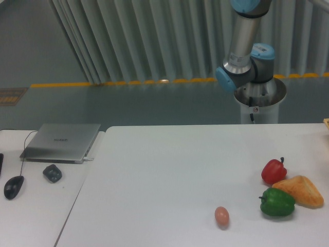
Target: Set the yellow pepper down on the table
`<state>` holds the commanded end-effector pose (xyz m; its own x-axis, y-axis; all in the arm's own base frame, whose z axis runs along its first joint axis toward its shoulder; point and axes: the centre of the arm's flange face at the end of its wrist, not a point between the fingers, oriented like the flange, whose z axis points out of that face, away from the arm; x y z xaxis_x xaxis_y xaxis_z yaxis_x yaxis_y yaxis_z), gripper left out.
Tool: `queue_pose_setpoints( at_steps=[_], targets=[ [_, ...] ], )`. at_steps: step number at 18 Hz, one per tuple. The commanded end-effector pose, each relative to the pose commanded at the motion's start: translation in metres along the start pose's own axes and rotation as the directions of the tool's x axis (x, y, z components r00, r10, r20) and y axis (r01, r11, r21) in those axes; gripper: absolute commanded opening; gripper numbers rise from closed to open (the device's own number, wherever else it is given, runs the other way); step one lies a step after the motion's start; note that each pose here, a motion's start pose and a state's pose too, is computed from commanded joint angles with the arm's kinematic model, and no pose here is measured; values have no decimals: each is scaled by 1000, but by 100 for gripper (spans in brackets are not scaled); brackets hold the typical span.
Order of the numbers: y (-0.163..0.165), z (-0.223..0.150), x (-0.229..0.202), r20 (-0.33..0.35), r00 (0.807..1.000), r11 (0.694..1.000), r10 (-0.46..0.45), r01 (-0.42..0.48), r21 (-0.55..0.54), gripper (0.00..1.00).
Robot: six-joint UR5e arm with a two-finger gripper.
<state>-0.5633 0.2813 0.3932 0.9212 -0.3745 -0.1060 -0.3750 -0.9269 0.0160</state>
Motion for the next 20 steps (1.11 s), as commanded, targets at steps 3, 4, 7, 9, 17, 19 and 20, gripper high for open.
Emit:
queue_pose_setpoints(
  at_steps=[3,4,7,9,17,19,20],
  targets=[
    [16,7,0,-13,995,995,-99,99,-5,100],
    [24,12,0,-17,993,993,-118,118,-6,100],
    [48,20,1,-25,986,986,-166,166,-9,100],
    [56,24,2,-32,969,970,-244,244,-10,100],
    [80,38,6,-67,754,750,-654,657,78,100],
    [88,47,8,-84,721,715,-687,692,99,100],
    [94,55,9,-90,697,689,-712,717,105,100]
  ],
)
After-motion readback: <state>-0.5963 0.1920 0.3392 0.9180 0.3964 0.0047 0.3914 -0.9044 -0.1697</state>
